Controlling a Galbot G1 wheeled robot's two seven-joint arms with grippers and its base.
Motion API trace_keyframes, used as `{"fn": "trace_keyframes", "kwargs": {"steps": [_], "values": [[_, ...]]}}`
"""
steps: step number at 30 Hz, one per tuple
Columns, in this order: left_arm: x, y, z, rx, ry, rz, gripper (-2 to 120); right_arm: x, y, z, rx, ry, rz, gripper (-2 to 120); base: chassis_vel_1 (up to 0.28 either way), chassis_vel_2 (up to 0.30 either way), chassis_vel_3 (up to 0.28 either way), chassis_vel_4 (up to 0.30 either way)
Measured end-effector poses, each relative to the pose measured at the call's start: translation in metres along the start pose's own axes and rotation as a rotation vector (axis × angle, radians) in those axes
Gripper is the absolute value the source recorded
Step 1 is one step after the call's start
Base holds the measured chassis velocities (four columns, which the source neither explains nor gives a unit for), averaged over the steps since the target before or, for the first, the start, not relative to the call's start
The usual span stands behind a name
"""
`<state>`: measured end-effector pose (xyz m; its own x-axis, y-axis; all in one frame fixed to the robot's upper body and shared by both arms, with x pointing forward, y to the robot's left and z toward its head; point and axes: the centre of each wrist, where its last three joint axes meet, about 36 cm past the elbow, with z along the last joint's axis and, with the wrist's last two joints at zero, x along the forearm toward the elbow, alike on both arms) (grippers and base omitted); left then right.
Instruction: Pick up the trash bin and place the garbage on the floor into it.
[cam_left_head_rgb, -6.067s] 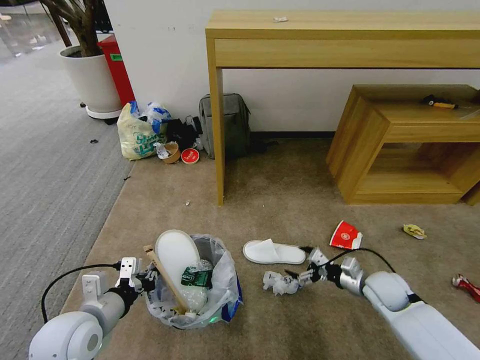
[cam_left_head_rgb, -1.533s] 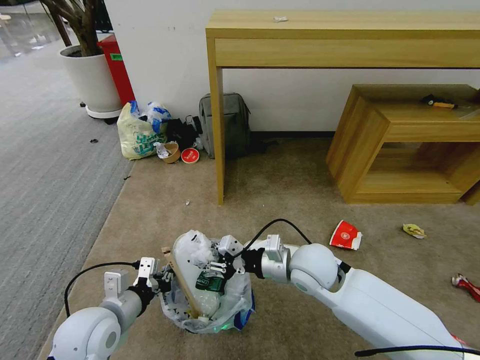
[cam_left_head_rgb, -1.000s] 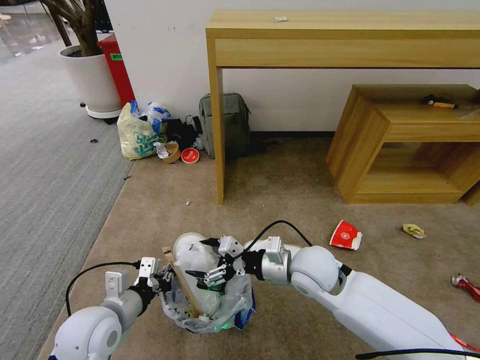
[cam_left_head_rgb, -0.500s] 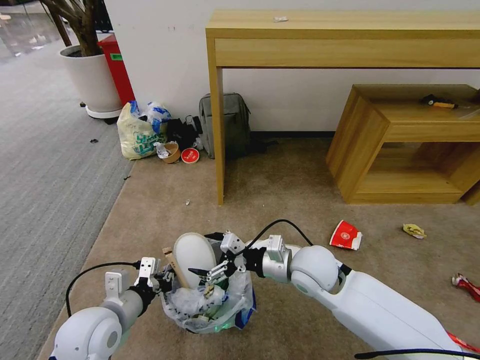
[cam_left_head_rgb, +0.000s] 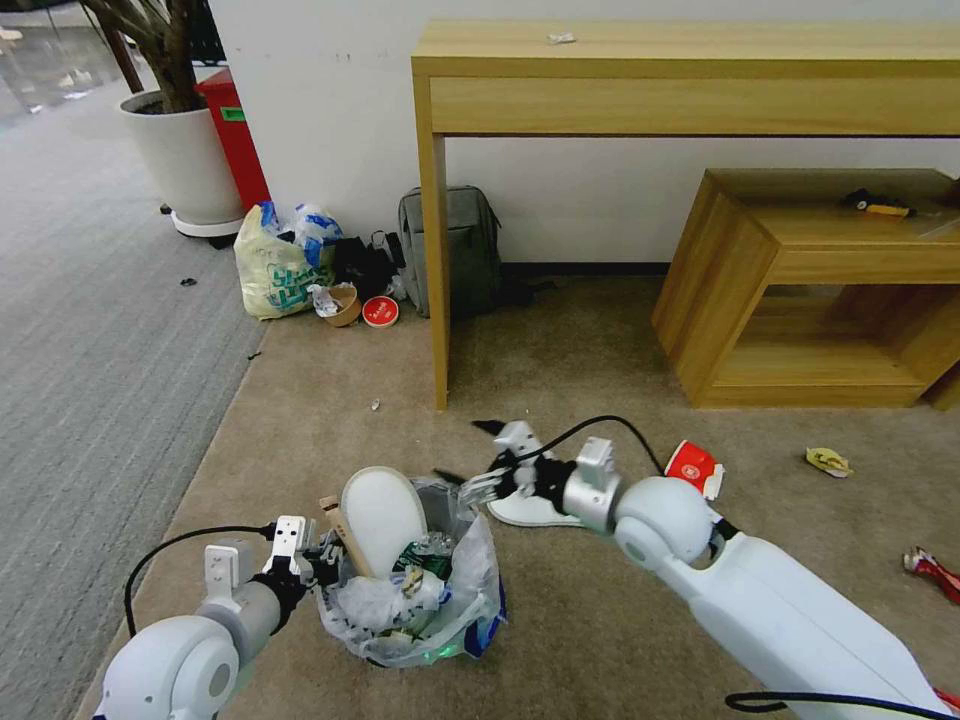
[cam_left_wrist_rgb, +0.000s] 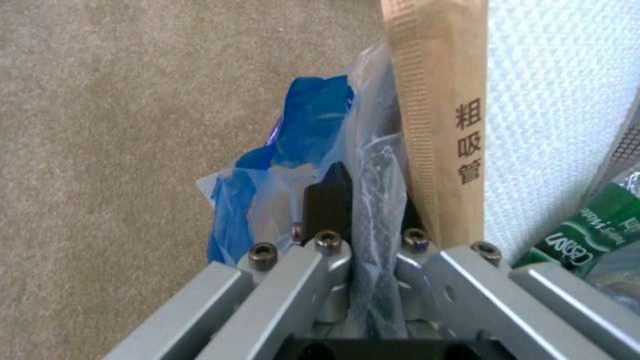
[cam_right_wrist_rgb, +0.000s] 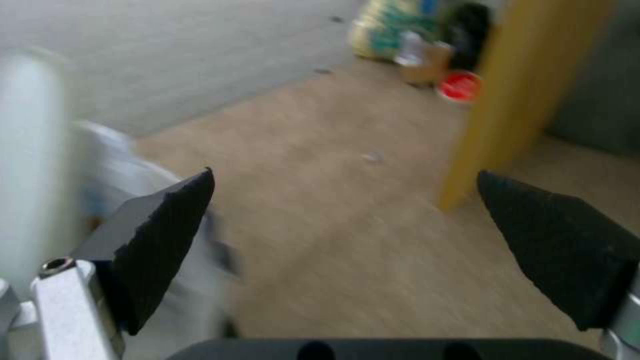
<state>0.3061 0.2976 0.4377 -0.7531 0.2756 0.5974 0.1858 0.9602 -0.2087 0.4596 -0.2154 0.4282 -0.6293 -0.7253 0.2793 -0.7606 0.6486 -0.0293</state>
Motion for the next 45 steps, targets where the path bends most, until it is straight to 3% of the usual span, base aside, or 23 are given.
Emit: {"fn": "trace_keyframes", "kwargs": {"steps": [7, 15, 24, 36, 45], "values": [[0.002, 0.007, 0.003, -0.007, 0.017, -0.012, 0, 0.007, -0.043, 0.047, -0.090, 0.076, 0.134, 100, 0.000, 0.000, 0.000, 0.000], [0.004, 0.015, 0.008, -0.015, 0.044, -0.034, 0, 0.025, -0.068, 0.090, -0.160, 0.131, 0.201, 100, 0.000, 0.000, 0.000, 0.000], [0.004, 0.013, 0.007, -0.003, 0.030, -0.030, 0, 0.027, -0.074, 0.116, -0.209, 0.183, 0.215, 100, 0.000, 0.000, 0.000, 0.000], [0.003, 0.013, -0.005, -0.004, -0.004, -0.013, 0, -0.004, -0.095, 0.147, -0.281, 0.298, 0.220, 100, 0.000, 0.000, 0.000, 0.000], [0.003, 0.012, -0.004, 0.006, -0.005, -0.013, 0, -0.059, -0.106, 0.174, -0.209, 0.327, 0.118, 100, 0.000, 0.000, 0.000, 0.000]]}}
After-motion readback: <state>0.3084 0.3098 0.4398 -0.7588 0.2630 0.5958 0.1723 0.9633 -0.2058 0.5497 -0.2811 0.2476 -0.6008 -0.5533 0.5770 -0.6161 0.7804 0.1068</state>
